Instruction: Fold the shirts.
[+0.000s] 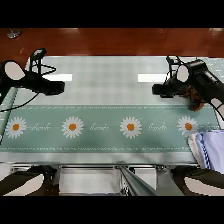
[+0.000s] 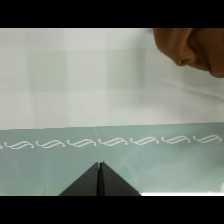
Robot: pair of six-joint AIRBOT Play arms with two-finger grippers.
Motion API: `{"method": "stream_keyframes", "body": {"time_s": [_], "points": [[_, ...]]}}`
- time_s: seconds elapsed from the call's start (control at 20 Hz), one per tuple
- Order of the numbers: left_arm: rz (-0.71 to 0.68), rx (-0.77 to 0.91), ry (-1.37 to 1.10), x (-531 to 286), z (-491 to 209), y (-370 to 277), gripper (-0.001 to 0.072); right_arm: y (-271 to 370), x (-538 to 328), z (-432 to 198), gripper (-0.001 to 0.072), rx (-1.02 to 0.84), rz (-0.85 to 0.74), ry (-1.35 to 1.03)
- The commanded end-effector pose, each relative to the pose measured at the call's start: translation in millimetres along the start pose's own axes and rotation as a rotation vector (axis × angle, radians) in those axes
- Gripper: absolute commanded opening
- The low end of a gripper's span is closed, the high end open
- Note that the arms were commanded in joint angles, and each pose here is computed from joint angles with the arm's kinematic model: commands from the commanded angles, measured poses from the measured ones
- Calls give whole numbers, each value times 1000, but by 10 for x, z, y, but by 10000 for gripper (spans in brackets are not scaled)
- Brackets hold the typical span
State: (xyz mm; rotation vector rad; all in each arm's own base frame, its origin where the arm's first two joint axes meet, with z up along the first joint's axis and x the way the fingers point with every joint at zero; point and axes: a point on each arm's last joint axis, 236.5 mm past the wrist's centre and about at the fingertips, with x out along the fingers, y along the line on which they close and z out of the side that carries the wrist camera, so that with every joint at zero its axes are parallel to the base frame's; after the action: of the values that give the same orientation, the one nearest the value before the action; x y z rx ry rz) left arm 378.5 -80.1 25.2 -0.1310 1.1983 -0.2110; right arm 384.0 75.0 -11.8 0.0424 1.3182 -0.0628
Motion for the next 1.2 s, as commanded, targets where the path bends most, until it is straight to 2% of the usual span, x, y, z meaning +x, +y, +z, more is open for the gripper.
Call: {"method": "stream_keyframes", "body": {"time_s": [0.0,0.65,0.8,0.85,0.9,0.95,1.0,1.15], "points": [[0,0,0,2,-1,1,18,2,2,-2,26,0,0,1],[2,0,-41,0,97,5,18,11,2,24,26,0,4,-10],[5,0,-102,14,247,17,17,16,-29,421,30,-30,4,-178],[10,-1,-141,24,347,35,19,-49,-79,637,157,-69,-31,-271],[19,1,-188,32,466,72,101,-128,-177,910,534,-126,-81,-390],[28,3,-227,45,565,103,549,-228,-297,1154,628,-127,-119,-497],[39,13,-251,61,636,134,702,-411,-425,1364,627,-62,-152,-576],[89,91,-267,55,704,239,701,-1196,-490,1701,625,214,-200,-622]]}}
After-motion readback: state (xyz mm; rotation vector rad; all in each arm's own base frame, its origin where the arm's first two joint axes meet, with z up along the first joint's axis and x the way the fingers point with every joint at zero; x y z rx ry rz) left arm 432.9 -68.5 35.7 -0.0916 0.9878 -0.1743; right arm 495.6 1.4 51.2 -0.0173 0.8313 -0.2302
